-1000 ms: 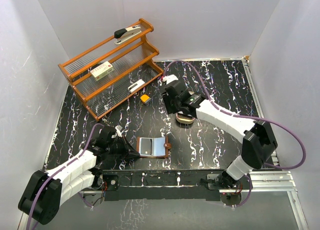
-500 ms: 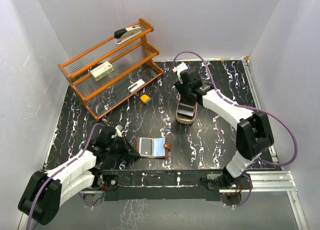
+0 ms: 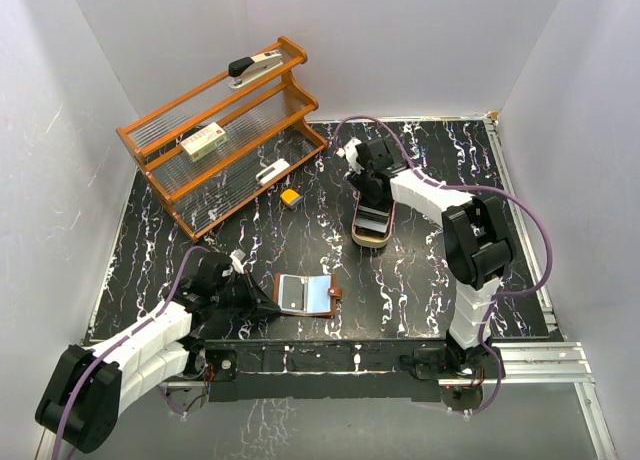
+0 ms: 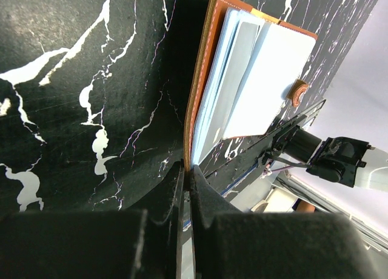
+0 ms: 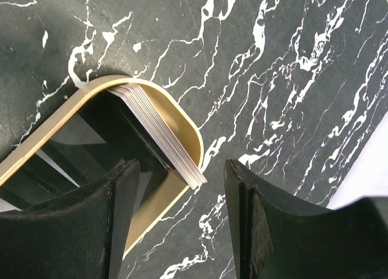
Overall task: Put the credit cards into the card holder
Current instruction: Pick up the credit card from the storage box.
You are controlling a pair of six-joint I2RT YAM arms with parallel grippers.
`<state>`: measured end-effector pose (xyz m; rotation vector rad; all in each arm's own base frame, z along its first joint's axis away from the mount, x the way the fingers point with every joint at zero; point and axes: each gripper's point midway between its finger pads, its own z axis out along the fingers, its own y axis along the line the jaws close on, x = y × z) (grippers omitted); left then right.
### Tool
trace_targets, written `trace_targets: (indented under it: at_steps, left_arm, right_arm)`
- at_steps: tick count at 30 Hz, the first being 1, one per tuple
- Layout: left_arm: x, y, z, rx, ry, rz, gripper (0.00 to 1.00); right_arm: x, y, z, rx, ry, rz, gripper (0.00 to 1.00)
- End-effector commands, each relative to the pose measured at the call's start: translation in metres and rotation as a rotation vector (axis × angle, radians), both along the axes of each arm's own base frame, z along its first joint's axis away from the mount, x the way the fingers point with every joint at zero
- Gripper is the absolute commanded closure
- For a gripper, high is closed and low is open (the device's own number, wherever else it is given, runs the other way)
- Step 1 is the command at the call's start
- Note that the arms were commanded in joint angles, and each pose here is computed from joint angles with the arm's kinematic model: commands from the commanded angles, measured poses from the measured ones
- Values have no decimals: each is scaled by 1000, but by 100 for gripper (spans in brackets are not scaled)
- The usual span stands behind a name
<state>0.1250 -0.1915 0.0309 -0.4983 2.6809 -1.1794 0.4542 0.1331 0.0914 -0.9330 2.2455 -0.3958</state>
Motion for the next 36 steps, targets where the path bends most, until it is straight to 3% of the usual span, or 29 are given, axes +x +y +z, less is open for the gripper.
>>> trace_targets:
  at_steps: [1,25,31,36]
  left_arm:
    - [-1,-6,10,-37,-6,-20,100]
    - [-2,-5,4,-21,18,-24,100]
    - [-2,-5,4,-27,19,-17,100]
    - [-2,-5,6,-23,14,-15,100]
  right_arm:
    - [30,16,27,61,-102,42,44]
    - [41,5,17,-13,-105,56,53]
    - [39,1,9,-40,-107,57,44]
    - [42,1,7,-49,-102,56,43]
